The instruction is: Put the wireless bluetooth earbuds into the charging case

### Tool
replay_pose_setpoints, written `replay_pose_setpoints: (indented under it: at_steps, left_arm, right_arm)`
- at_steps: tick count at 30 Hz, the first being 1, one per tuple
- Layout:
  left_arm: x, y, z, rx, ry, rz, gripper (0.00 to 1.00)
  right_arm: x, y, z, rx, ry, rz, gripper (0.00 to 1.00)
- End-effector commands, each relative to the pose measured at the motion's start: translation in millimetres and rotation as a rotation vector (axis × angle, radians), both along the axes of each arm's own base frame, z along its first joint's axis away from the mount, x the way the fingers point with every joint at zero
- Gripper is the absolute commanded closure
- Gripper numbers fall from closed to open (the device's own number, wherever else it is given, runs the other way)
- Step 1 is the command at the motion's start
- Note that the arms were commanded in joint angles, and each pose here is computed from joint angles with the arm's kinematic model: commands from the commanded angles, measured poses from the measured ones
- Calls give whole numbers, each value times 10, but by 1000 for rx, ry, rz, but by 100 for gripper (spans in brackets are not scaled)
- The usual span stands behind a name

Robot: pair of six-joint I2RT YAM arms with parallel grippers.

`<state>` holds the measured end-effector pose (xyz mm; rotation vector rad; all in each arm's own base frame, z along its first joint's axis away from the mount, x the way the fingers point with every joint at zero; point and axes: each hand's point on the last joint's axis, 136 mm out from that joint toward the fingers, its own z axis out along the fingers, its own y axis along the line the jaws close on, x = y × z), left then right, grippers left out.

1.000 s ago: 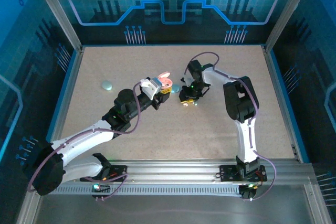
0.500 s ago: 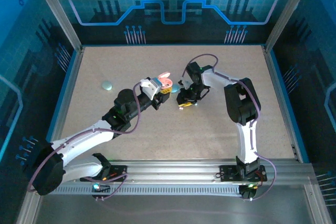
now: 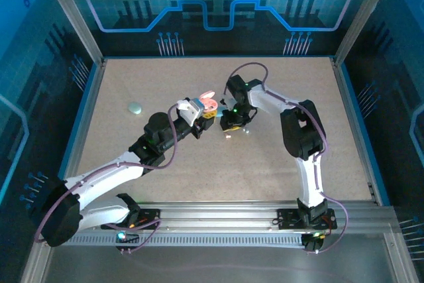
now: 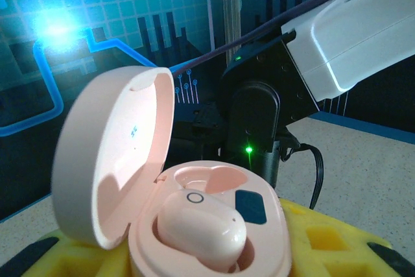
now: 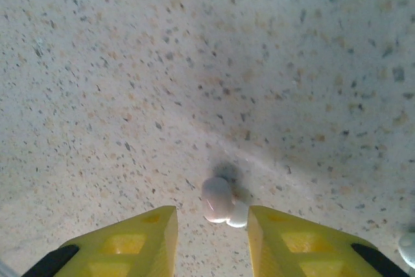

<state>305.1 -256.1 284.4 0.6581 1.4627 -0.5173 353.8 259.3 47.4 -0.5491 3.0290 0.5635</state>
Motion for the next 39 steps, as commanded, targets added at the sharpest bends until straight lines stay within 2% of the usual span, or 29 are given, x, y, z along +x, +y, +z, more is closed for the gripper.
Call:
replay_pose_setpoints:
  at_steps: [1, 12, 29, 32, 36, 39]
  left_arm:
    - [-27, 35, 106, -33, -22, -3, 68]
    - [-41, 53, 123, -35, -29, 0, 68]
    - [-33, 47, 91, -33, -22, 1, 68]
    - [-32, 44, 91, -33, -21, 1, 68]
    - [-31, 44, 86, -31, -19, 1, 68]
    - [-28, 38, 80, -30, -18, -2, 68]
  right_arm:
    - [-51, -8, -99, -84, 8, 42, 64]
    - [-79, 119, -252, -112, 38, 131, 64]
    - [-201, 63, -351, -190, 69, 165, 72]
    - [-197, 60, -370, -194, 71, 157, 76]
    - [-179, 86, -258, -172, 47, 141, 80]
    - [-123, 56, -21, -138, 0, 101, 82]
